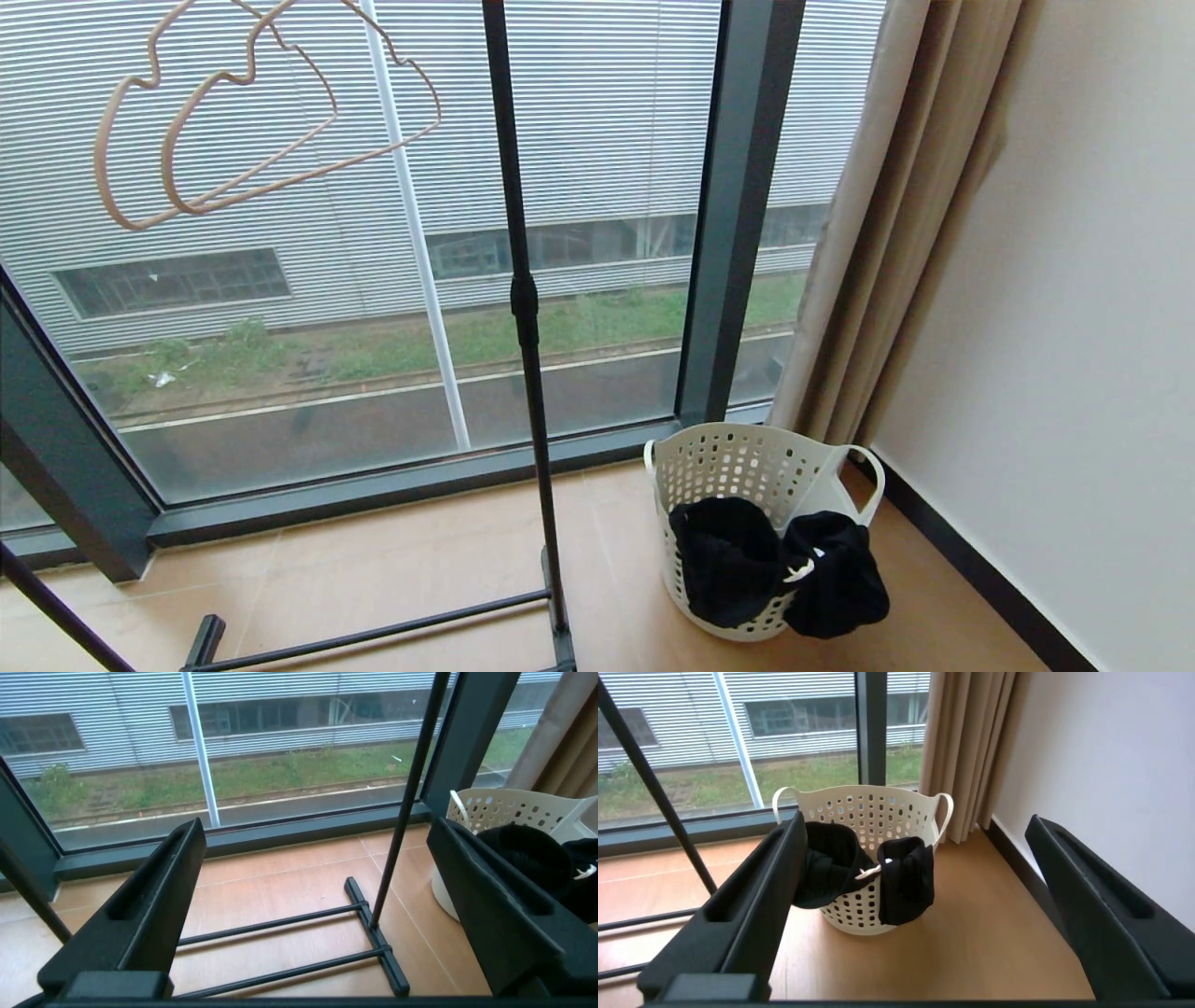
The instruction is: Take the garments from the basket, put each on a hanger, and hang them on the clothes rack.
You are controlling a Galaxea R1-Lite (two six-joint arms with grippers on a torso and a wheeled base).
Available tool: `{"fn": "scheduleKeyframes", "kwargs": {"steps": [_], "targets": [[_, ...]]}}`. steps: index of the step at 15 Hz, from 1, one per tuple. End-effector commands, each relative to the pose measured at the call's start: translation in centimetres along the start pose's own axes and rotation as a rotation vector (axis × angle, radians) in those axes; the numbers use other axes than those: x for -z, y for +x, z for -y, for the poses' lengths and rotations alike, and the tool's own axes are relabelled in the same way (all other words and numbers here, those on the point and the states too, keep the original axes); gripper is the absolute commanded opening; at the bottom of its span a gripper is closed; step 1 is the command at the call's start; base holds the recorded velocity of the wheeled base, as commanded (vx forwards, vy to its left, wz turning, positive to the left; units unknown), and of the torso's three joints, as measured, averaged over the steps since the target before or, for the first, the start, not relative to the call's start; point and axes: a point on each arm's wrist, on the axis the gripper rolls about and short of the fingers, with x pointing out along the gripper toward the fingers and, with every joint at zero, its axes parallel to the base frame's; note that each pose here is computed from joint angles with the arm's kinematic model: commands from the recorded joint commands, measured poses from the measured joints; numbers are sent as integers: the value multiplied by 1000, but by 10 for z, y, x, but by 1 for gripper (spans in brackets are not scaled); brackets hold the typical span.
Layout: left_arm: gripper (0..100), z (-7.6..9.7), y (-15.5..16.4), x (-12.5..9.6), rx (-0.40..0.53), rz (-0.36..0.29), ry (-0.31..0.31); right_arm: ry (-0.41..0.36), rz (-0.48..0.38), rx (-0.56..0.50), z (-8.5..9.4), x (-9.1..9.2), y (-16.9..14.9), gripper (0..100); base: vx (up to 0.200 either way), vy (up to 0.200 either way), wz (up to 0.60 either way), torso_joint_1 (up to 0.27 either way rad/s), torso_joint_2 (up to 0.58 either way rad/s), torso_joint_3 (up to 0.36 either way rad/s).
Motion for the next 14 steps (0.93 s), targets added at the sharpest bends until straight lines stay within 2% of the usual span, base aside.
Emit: {"fn": "scheduleKeyframes", "kwargs": {"steps": [1, 11, 14], "targets": [[100, 0, 0, 0, 0, -2, 1, 1, -1, 0, 0, 0, 0, 100, 0, 0, 0, 0, 0, 0], [100, 0, 0, 0, 1, -2, -7, -2, 1, 2, 0, 0, 0, 100, 0, 0, 0, 0, 0, 0], [100, 0, 0, 0, 1, -2, -7, -2, 1, 2, 0, 0, 0, 100, 0, 0, 0, 2, 4, -149]]}}
